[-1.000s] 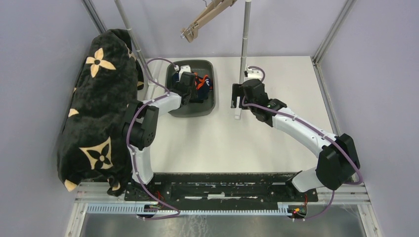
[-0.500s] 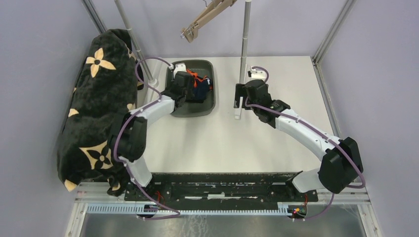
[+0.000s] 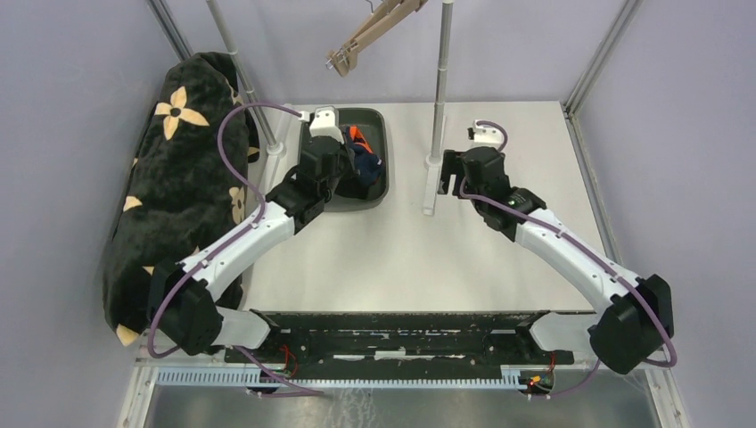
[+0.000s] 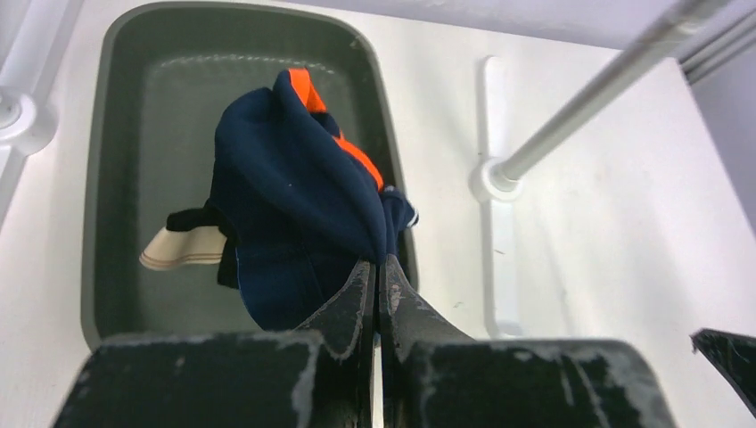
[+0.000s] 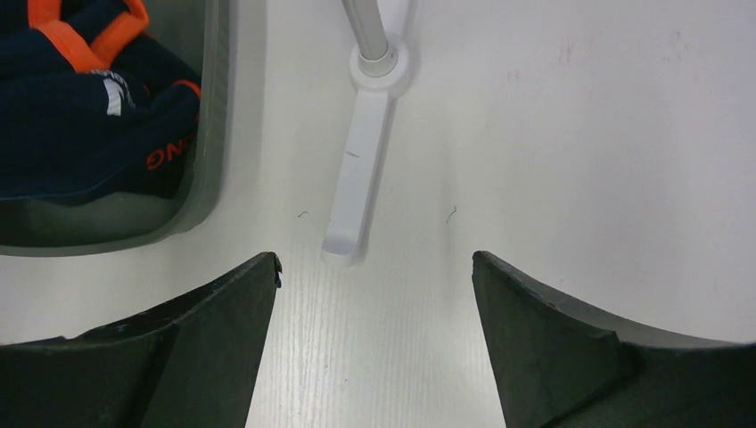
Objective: Clip the underwear to the hanger
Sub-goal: Pick up the underwear from the bin.
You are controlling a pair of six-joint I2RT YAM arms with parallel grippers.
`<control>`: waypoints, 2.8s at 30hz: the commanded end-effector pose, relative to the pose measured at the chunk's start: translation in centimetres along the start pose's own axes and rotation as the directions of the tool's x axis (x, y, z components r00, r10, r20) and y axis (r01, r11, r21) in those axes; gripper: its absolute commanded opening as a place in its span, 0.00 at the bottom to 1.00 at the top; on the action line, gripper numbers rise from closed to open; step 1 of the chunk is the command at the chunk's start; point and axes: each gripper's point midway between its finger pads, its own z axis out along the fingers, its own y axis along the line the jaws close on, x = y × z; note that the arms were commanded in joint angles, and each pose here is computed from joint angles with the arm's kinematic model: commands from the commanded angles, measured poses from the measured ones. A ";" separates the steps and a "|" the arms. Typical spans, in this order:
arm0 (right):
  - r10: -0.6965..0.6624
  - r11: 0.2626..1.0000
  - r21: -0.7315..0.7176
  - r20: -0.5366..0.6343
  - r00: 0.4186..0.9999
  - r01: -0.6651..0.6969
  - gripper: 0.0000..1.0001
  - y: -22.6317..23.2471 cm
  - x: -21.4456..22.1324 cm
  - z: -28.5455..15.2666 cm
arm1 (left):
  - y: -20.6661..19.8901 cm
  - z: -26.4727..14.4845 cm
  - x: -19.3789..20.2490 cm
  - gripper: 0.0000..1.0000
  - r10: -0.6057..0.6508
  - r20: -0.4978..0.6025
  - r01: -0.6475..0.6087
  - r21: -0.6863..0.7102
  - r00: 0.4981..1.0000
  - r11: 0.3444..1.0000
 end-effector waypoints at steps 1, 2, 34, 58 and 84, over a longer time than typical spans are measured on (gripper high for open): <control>0.024 0.999 0.029 0.088 0.996 -0.027 0.89 -1.7 -2.2 -1.9 | -2.1 -3.0 -4.1 0.03 -0.027 0.112 0.018 0.079 0.993 0.997; 0.028 0.999 0.021 0.097 0.995 -0.031 0.89 -1.8 -2.3 -2.2 | -2.5 -3.5 -4.5 0.03 -0.029 0.122 0.018 0.092 0.992 0.996; 0.027 0.582 -0.788 0.265 0.964 0.201 0.87 19.3 -3.4 -2.9 | -9.1 -4.2 -7.3 0.03 -0.015 0.133 -0.018 0.241 0.991 0.970; 0.159 0.739 -0.642 0.460 0.874 0.204 0.01 19.2 -8.5 0.6 | -5.0 -4.9 -8.3 0.68 0.006 0.185 -0.016 0.051 0.983 0.999; 0.102 0.831 -0.453 0.694 0.712 0.323 0.01 16.8 -24.4 -9.3 | 0.1 -5.2 -1.4 0.99 -0.008 0.174 0.012 -0.024 0.985 1.000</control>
